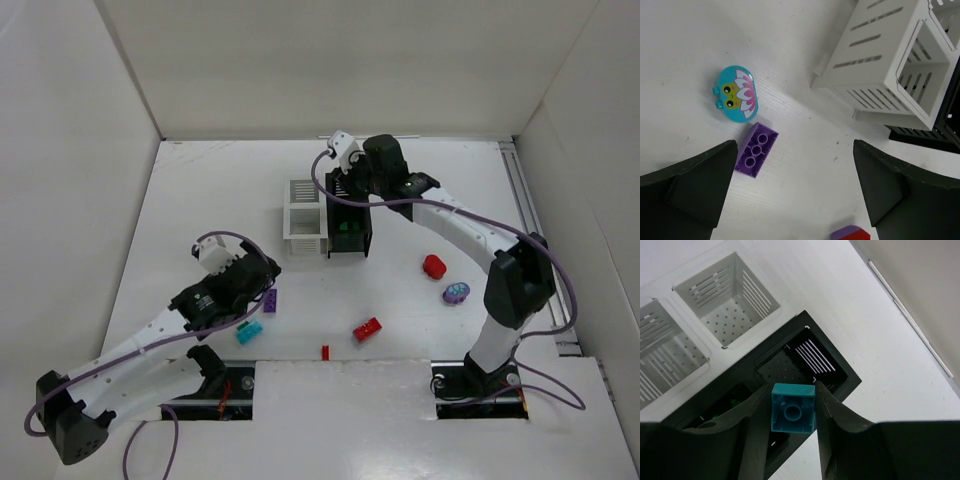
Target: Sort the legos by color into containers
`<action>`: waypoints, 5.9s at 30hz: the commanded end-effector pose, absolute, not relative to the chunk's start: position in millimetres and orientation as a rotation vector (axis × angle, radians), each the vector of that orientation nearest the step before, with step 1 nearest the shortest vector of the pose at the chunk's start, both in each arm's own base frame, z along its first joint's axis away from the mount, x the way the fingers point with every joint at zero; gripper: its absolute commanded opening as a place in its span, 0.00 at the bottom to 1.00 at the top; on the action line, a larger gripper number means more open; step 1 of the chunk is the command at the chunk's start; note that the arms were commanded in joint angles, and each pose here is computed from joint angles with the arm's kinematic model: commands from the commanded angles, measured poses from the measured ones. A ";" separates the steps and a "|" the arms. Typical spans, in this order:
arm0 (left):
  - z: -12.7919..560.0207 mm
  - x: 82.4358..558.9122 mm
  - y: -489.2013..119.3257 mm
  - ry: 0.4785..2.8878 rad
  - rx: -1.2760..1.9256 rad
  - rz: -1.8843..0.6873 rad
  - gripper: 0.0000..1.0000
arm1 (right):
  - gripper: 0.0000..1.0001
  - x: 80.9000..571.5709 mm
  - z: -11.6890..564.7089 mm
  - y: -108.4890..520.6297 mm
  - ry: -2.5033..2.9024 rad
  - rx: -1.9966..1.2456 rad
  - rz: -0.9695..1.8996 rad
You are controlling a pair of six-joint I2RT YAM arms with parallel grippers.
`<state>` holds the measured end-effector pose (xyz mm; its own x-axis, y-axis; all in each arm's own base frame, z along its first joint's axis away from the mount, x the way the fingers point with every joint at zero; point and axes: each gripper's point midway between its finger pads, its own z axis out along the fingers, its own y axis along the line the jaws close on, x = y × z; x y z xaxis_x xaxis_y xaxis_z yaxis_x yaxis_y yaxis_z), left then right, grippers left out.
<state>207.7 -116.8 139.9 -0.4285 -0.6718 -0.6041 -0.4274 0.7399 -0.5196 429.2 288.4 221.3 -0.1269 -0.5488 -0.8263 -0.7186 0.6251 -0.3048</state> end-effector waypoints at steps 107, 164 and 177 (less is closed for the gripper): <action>227.4 442.8 -327.7 2.057 0.015 -0.517 0.65 | 0.98 323.4 194.4 -13.7 2.090 -0.271 -0.241; 218.1 229.8 -77.6 1.990 -0.829 -0.280 1.00 | 0.79 125.4 53.4 548.6 0.796 -2.143 0.804; 216.9 231.4 -75.0 1.977 -0.834 -0.265 1.00 | 0.28 120.9 58.4 541.0 0.800 -2.138 0.820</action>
